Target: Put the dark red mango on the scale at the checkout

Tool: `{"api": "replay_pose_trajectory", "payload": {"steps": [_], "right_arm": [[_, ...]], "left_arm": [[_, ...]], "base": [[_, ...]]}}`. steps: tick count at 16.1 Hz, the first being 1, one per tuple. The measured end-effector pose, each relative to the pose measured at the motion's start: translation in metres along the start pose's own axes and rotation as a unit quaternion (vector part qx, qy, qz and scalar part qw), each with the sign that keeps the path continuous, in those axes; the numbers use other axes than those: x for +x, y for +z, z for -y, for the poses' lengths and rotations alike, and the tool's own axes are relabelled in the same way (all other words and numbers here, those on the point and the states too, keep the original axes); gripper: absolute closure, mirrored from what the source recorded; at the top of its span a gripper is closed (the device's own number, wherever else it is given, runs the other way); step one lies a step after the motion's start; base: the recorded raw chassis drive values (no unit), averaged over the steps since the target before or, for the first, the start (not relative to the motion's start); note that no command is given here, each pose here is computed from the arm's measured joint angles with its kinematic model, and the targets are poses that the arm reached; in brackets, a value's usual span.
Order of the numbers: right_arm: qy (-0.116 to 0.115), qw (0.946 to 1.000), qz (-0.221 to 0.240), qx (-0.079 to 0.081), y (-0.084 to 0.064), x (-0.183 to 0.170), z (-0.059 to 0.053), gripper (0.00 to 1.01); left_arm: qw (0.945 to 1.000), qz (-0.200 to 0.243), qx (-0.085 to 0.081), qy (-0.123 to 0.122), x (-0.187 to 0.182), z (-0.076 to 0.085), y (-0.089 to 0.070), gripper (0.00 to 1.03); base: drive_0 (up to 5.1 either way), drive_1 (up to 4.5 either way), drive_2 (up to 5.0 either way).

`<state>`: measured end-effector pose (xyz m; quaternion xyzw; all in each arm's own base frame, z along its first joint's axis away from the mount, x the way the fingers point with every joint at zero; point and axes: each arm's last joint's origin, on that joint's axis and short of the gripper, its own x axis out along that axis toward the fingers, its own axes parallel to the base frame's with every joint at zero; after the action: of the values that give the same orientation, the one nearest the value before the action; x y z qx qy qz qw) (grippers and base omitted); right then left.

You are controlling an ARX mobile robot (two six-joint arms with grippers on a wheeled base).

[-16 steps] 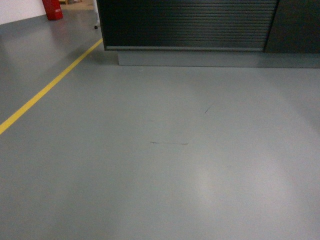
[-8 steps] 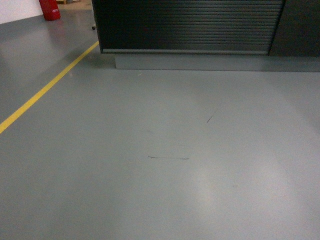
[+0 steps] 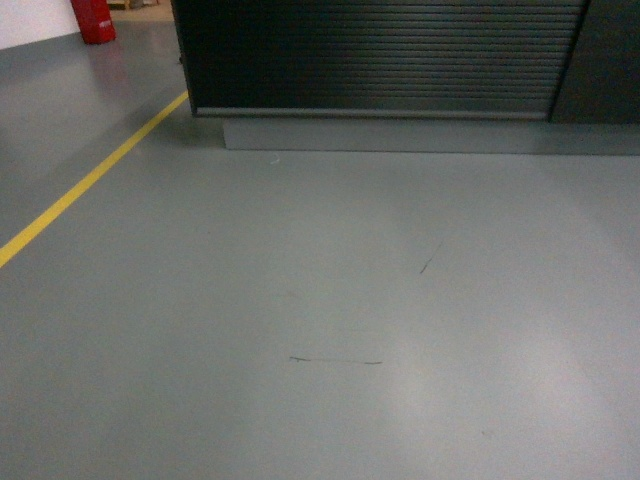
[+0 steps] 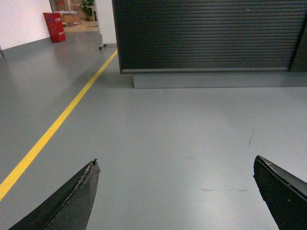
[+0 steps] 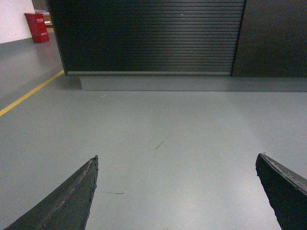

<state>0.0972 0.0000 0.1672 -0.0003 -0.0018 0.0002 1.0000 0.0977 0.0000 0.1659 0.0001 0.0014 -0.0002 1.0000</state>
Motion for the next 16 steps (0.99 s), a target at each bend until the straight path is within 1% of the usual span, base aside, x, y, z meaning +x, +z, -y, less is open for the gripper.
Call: {"api": "replay_pose_trajectory", "payload": {"steps": [16], "right_arm": [[0.0, 1.0, 0.0, 0.0, 0.0, 0.0, 0.0, 0.03]], "left_arm": [[1.0, -0.001, 0.0, 0.0, 0.0, 0.0, -0.0001, 0.05]], "base": [[0.0, 4.29, -4.3]]}}
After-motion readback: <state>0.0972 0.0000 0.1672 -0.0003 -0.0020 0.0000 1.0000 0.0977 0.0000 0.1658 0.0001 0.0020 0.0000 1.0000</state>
